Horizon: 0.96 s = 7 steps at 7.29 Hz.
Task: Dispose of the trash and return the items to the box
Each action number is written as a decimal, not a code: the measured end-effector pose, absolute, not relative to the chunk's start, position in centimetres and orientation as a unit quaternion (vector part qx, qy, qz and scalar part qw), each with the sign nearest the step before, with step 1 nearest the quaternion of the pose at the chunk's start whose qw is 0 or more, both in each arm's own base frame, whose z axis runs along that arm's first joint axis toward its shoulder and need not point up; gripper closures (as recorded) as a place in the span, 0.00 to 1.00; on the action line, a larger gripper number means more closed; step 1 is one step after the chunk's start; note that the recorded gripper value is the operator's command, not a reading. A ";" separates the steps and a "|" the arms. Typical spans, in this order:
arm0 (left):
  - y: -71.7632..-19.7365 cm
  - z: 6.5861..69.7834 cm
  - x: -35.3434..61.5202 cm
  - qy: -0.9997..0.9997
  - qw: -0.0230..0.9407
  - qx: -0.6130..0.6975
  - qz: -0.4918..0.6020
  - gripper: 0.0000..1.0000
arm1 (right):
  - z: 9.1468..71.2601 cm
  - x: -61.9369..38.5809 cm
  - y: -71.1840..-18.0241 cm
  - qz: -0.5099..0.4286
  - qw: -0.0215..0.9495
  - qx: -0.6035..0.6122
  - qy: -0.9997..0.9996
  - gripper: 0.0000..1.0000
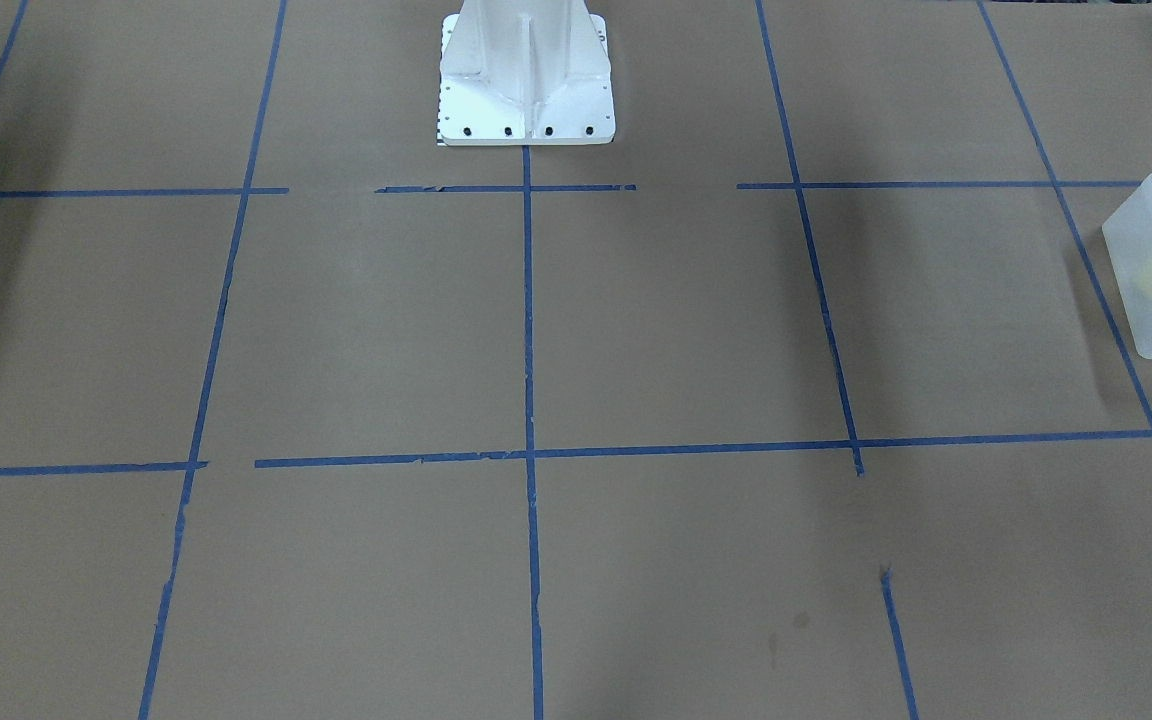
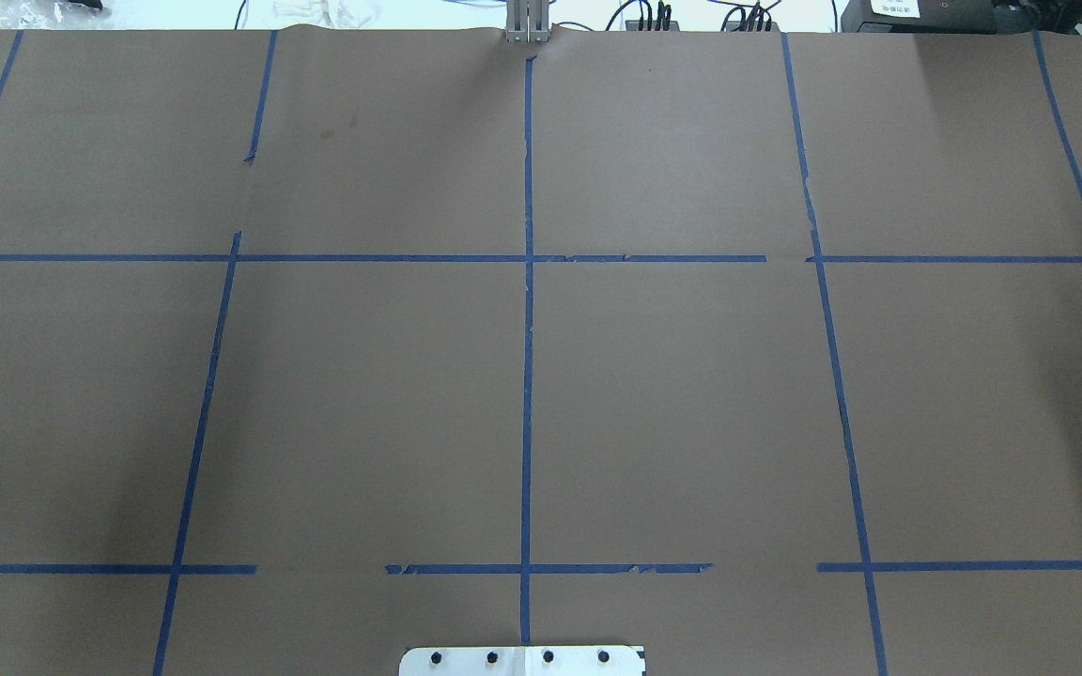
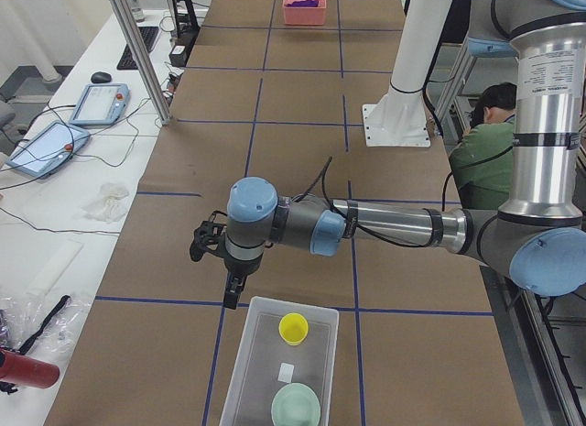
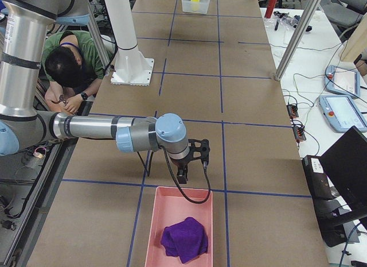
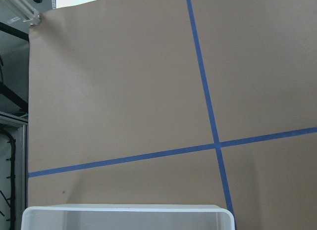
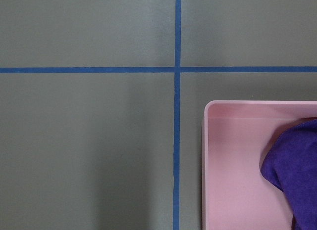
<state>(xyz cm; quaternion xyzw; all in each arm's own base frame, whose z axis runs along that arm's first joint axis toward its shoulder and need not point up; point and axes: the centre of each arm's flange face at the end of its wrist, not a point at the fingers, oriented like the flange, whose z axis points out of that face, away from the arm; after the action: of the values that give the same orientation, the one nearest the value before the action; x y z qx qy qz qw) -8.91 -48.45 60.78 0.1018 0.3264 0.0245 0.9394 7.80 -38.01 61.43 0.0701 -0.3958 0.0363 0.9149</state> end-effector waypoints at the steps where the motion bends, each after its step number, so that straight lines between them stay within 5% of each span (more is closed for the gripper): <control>1: -48.6 61.1 -8.7 0.329 0.941 0.075 0.018 0.00 | 61.4 7.7 -38.4 0.038 0.914 0.068 -0.398 0.00; 7: -48.0 64.2 -8.0 0.377 0.926 0.008 0.025 0.00 | 61.4 6.8 -46.1 0.080 0.888 0.039 -0.451 0.00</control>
<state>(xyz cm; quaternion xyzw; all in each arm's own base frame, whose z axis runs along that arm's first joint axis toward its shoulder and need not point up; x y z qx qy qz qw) -8.02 -47.97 64.17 0.0075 0.3774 0.0254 0.9257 6.81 -46.11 61.43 0.0386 -0.4511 0.0800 0.8881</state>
